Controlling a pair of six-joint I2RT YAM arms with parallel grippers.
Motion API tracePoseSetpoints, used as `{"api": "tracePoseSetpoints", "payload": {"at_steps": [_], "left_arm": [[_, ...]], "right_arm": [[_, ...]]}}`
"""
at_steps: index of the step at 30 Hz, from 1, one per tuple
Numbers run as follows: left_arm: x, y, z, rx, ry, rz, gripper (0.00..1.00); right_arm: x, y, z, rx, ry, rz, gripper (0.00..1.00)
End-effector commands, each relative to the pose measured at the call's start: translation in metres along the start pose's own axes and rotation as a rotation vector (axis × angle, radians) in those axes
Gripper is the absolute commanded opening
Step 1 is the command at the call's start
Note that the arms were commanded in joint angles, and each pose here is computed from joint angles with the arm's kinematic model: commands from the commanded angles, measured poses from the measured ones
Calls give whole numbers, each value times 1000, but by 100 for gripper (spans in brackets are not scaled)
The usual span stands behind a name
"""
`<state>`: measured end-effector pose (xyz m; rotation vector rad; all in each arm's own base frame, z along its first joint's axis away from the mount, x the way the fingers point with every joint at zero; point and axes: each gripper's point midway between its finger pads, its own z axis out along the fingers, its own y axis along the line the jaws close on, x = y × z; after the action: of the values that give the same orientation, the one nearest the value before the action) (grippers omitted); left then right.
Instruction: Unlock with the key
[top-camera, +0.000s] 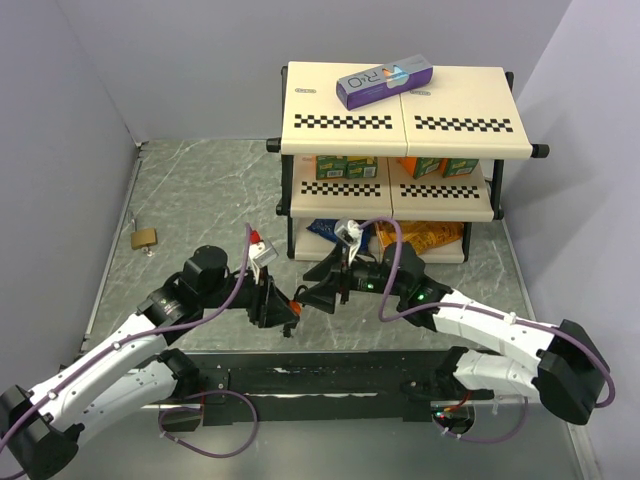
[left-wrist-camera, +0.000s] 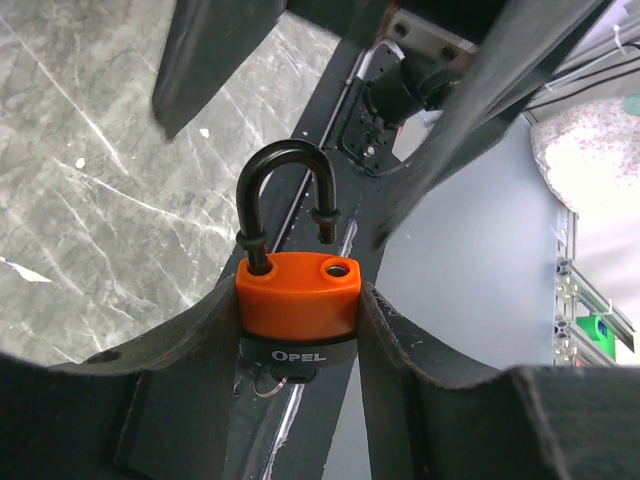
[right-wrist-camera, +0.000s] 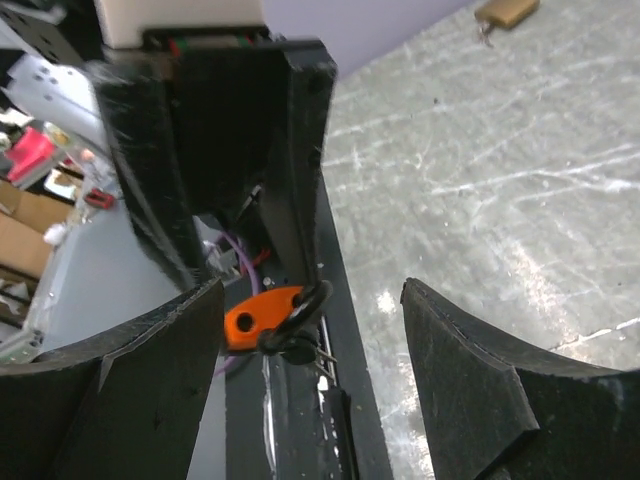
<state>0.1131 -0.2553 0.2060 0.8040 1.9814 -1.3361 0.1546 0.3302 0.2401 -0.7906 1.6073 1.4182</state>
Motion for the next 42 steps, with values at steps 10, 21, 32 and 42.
{"api": "tracePoseSetpoints", "payload": {"at_steps": [10,21,32,42], "left_arm": [[-16,-35,-8,178,-53,95,1],[-24,20,-4,-135,-89,48,1],[-32,39,-11,-259,-133,34,1],[-28,33,-9,-220,-119,36,1]], "right_arm": [[6,-51,-2,183,-39,1,78],[-12,-50,-24,388,-153,358,77],[-8,-19,3,422,-143,389,77],[-12,-19,35,356,-161,442,76]]}}
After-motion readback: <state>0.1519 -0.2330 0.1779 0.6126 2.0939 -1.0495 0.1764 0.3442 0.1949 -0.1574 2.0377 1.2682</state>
